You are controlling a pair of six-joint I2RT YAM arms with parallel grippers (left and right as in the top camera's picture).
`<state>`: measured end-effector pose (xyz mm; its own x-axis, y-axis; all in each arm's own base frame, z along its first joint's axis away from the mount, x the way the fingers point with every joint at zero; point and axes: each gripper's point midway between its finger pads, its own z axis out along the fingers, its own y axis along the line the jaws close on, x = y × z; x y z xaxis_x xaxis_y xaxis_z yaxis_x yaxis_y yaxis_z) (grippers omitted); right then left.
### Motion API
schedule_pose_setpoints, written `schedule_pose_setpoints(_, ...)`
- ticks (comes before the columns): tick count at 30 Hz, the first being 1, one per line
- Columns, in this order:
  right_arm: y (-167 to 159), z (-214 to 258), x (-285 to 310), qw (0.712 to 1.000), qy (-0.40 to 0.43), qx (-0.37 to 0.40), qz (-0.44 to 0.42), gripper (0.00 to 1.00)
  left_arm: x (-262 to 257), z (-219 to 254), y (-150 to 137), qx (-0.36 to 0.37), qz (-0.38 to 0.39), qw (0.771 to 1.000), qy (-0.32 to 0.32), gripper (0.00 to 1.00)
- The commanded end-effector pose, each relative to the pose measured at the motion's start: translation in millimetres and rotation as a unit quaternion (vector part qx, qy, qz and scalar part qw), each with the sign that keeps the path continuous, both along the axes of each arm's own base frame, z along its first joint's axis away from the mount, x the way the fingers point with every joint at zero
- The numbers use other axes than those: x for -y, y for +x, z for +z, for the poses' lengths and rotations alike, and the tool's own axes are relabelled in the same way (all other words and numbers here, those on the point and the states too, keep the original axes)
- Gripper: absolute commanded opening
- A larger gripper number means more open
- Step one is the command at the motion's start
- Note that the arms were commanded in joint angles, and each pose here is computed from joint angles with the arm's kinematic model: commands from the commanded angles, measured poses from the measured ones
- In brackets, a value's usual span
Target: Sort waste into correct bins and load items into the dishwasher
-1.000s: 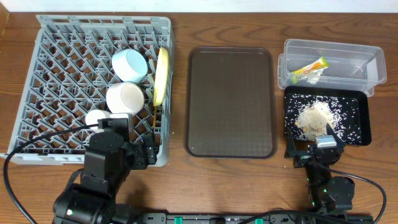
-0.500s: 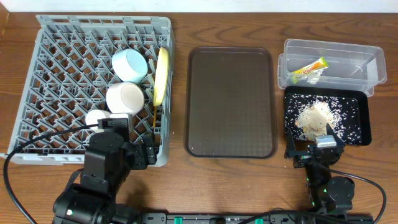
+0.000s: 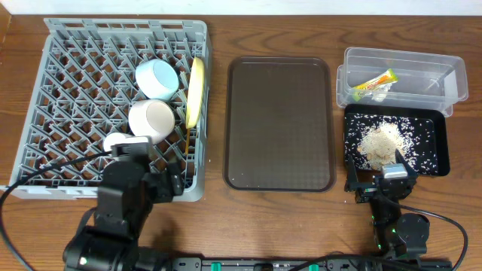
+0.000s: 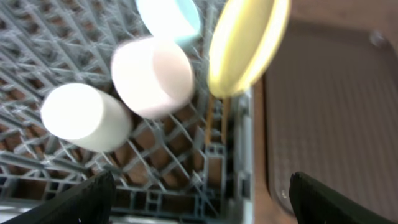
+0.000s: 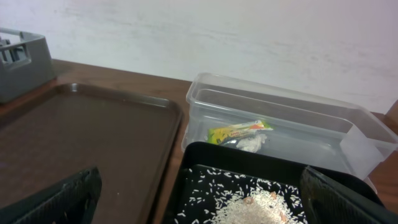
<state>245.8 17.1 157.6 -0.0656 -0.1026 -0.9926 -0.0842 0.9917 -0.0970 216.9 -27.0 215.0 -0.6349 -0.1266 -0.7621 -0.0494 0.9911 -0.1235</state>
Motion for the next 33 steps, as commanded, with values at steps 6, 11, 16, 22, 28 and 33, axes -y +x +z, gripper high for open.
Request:
schedule_pose_setpoints(6, -0.5, -0.4, -3.4, 1.000, -0.007, 0.001, 0.009, 0.99, -41.5, -20.2, 5.5, 0.110, 0.092, 0.990, -0.003, 0.91)
schedule_pose_setpoints(11, -0.5, -0.4, -3.4, 1.000, -0.007, 0.001, 0.009, 0.99, -49.9, -33.1, 11.1, 0.191, 0.111, 0.975, -0.012, 0.91)
schedule_pose_setpoints(16, -0.5, -0.4, -3.4, 1.000, -0.007, 0.001, 0.009, 0.99, -52.8, -42.6, 19.0, 0.265, 0.117, 0.957, -0.021, 0.91)
schedule_pose_setpoints(22, -0.5, -0.4, -3.4, 1.000, -0.007, 0.001, 0.009, 0.99, -53.2, -51.5, 27.5, 0.318, 0.116, 0.941, -0.025, 0.91)
schedule_pose_setpoints(28, -0.5, -0.4, -3.4, 1.000, -0.007, 0.001, 0.009, 0.99, -43.4, -67.3, 27.5, 0.285, 0.065, 0.956, 0.026, 0.91)
schedule_pose_setpoints(33, -0.5, -0.4, -3.4, 1.000, -0.007, 0.001, 0.009, 0.99, -35.8, -78.6, 26.6, 0.263, 0.045, 0.963, 0.019, 0.91)
